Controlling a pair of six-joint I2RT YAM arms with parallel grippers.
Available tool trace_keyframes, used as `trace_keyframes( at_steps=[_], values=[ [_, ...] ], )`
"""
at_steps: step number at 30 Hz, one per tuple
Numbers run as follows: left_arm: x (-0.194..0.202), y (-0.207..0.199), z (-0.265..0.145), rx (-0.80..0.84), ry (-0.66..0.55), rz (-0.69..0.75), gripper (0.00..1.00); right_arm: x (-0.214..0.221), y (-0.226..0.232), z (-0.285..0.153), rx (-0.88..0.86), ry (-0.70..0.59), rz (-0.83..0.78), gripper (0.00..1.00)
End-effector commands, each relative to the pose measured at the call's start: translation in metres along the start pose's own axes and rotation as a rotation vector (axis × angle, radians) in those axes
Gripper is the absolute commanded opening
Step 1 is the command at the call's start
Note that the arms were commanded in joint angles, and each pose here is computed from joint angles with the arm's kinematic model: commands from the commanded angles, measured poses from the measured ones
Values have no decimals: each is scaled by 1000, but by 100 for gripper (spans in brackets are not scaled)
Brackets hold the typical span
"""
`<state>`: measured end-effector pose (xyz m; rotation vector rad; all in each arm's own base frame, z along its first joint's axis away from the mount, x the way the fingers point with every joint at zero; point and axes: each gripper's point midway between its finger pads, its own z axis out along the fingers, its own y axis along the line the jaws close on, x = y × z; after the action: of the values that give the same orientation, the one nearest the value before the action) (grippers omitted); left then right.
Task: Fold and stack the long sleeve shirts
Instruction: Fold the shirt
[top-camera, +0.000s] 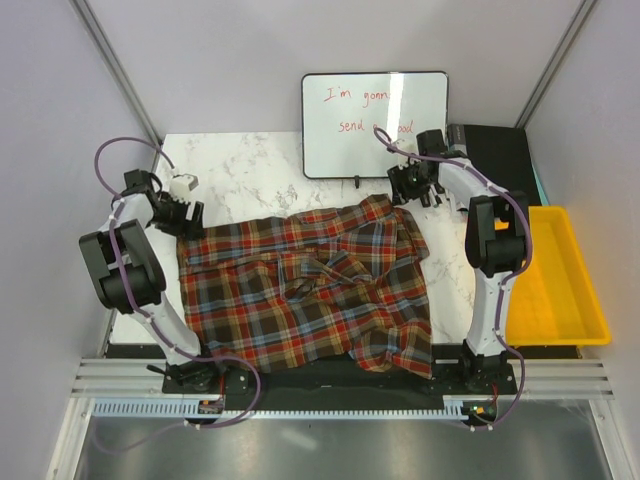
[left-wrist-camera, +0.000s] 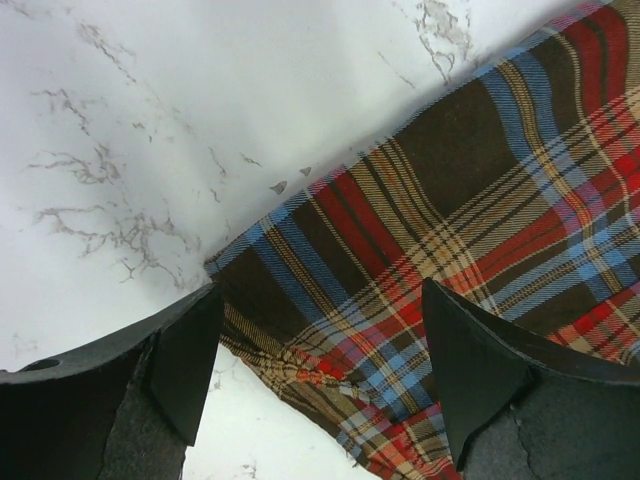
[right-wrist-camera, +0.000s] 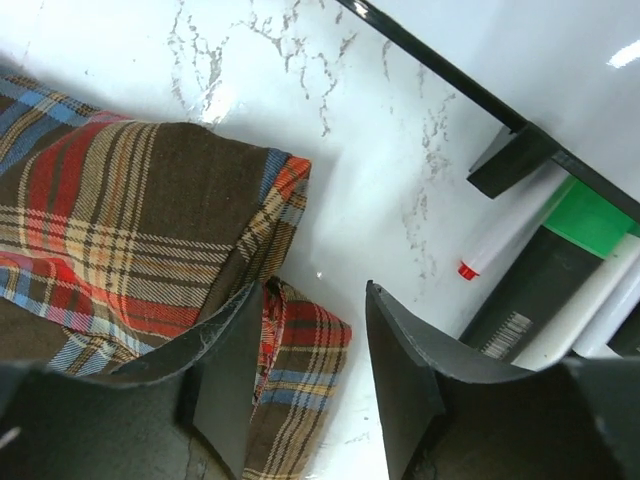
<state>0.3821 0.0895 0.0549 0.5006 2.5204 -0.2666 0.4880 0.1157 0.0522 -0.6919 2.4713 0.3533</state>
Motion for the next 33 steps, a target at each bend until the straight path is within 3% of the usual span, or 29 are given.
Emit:
trace_keyframes(
  at_steps=[1, 8, 10, 14, 15, 16, 24, 28, 31, 33],
  values=[
    [-6, 9, 3, -10, -3, -34, 87, -9, 7, 4, -70, -30, -50, 54],
    [7, 4, 15, 5, 46, -43, 89, 29, 7, 24, -73, 63, -39, 53],
    [8, 3, 17, 6, 53, -38, 91, 36, 4, 27, -64, 76, -45, 47],
    [2, 6, 19, -7, 44, -56, 86, 53, 4, 25, -45, 111, -33, 21],
    [2, 7, 21, -6, 45, -56, 80, 55, 2, 23, -30, 114, -26, 4],
    [1, 4, 23, 2, 47, -55, 78, 54, 0, 17, -15, 110, -19, 0],
    [-42, -5, 35, 27, -13, 10, 74, 80, -45, -21, 216, 70, 122, 0],
    [-54, 11, 37, -18, -16, 19, 72, 83, -31, -26, 152, 61, 118, 0],
    [-57, 14, 36, -27, -18, 41, 75, 70, -30, -36, 115, 68, 105, 22],
    [-56, 11, 35, -14, -13, 35, 78, 64, -33, -42, 107, 56, 104, 25]
  ],
)
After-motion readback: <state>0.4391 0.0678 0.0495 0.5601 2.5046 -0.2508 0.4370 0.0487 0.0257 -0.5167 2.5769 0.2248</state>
